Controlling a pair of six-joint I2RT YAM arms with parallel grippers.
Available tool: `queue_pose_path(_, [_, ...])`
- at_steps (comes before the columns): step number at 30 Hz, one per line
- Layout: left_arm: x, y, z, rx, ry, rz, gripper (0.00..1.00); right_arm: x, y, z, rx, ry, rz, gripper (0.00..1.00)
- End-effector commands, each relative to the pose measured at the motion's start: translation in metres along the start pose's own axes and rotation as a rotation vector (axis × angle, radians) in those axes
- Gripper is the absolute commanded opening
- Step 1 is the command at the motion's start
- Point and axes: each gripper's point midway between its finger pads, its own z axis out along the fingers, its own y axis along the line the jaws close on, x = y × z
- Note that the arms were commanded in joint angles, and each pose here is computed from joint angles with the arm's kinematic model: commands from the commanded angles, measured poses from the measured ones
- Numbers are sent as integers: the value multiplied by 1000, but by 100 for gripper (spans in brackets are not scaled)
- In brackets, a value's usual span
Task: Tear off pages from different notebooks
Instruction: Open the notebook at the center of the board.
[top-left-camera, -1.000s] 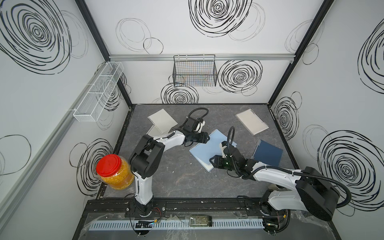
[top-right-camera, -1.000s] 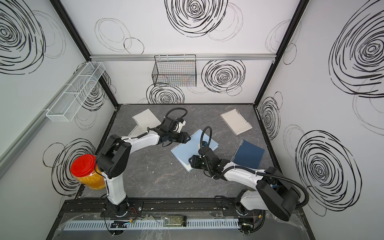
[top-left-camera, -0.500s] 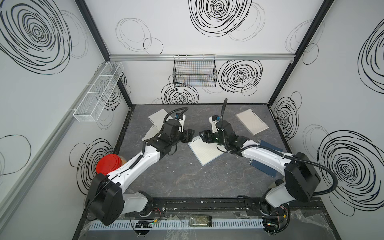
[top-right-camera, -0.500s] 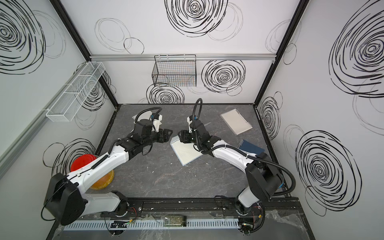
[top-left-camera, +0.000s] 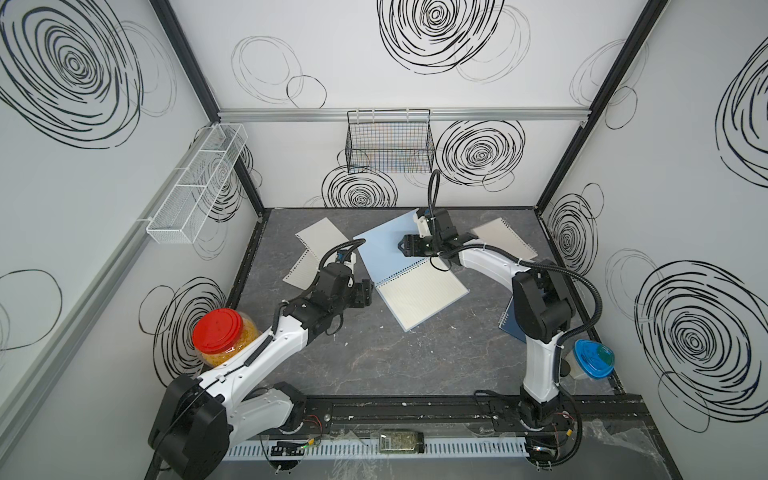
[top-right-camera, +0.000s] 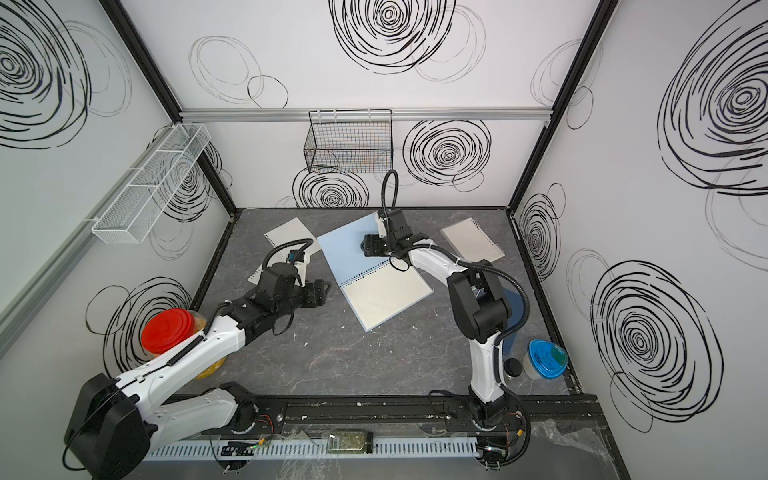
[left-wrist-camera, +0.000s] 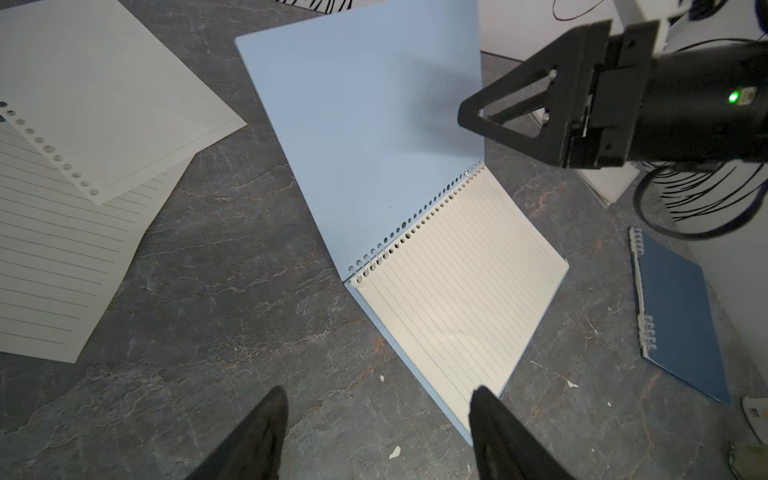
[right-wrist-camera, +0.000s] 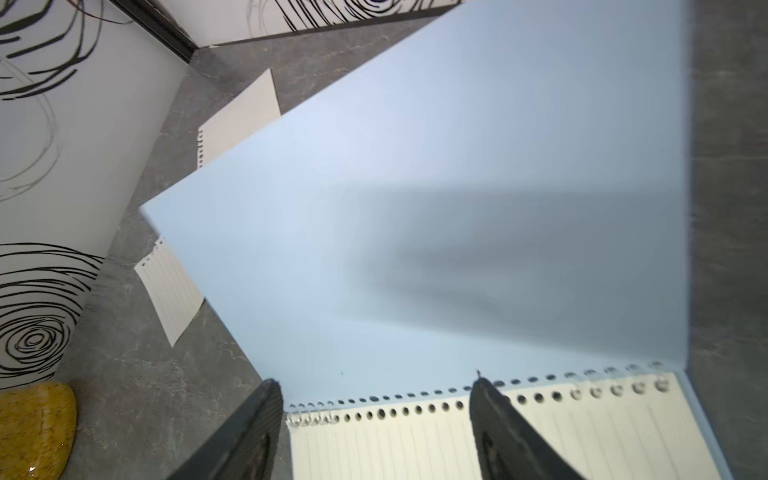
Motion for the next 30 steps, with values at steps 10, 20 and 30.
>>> queue_pose_path(10, [18, -42, 39, 117, 120, 142, 78, 82, -118, -44, 264, 162, 149, 76])
queue_pose_path(20, [25, -66, 88, 154, 236, 330, 85, 133, -122, -63, 248, 209, 203, 75])
queue_pose_path(30, [50, -98, 115, 167, 326, 527, 86, 192, -70, -105, 140, 167, 268, 74])
